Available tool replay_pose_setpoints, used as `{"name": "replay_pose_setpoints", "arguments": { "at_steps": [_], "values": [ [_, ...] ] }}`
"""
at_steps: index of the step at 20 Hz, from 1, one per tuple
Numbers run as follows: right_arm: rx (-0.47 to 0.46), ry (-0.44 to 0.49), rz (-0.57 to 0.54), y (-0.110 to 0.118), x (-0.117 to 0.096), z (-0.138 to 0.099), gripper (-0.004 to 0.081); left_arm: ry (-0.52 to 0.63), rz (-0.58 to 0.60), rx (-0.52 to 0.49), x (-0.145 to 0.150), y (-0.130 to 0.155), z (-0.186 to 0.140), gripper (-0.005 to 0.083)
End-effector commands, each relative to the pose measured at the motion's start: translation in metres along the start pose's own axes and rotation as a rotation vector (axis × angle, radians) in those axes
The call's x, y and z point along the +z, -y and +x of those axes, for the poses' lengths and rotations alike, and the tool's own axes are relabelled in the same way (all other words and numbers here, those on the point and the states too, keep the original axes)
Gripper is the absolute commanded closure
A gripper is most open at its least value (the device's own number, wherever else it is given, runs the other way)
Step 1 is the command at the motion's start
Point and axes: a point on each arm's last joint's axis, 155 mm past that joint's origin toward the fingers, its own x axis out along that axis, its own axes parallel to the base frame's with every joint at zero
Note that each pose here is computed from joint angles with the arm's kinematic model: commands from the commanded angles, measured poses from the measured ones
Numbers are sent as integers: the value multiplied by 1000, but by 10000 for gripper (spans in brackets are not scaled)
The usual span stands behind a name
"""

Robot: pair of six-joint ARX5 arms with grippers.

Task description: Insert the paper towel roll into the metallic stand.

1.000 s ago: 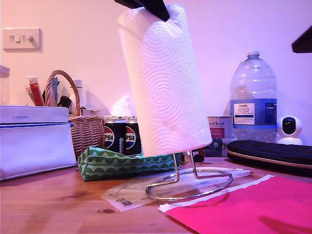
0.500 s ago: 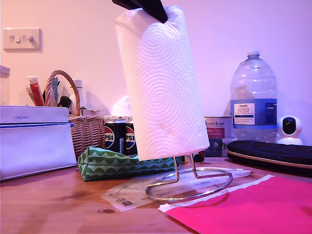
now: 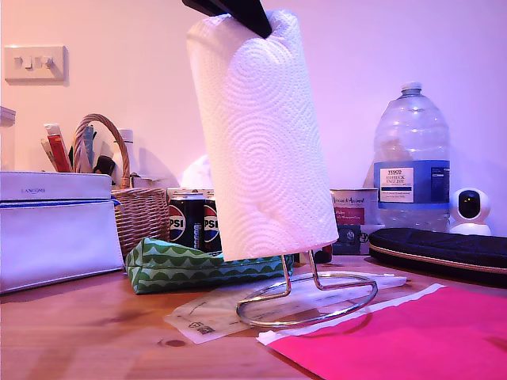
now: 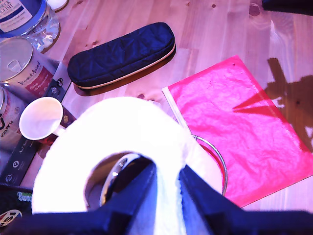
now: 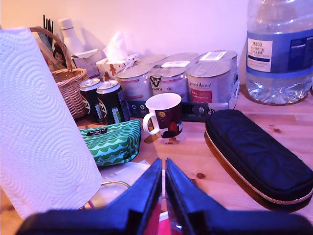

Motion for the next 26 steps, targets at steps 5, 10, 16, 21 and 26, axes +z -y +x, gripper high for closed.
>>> {"name": "replay_pose_setpoints", "arguments": {
  "at_steps": [5,10,16,21,26],
  "values": [
    [5,-7,3,0,-3,1,783,15,53,-14,12,12,5,432],
    [5,-11,5,0,-4,1,783,-13,66,-4,10,17,7,432],
    [5,-12,34,0,-4,1,783,-62,56,8,1,18,-1,696],
    [32,3,88,-5,0,1,783,-29,7,31,9,16,-30,797],
    [27,37,76,-4,8,1,783,20,-188,88,6,-11,-42,797]
  ]
}}
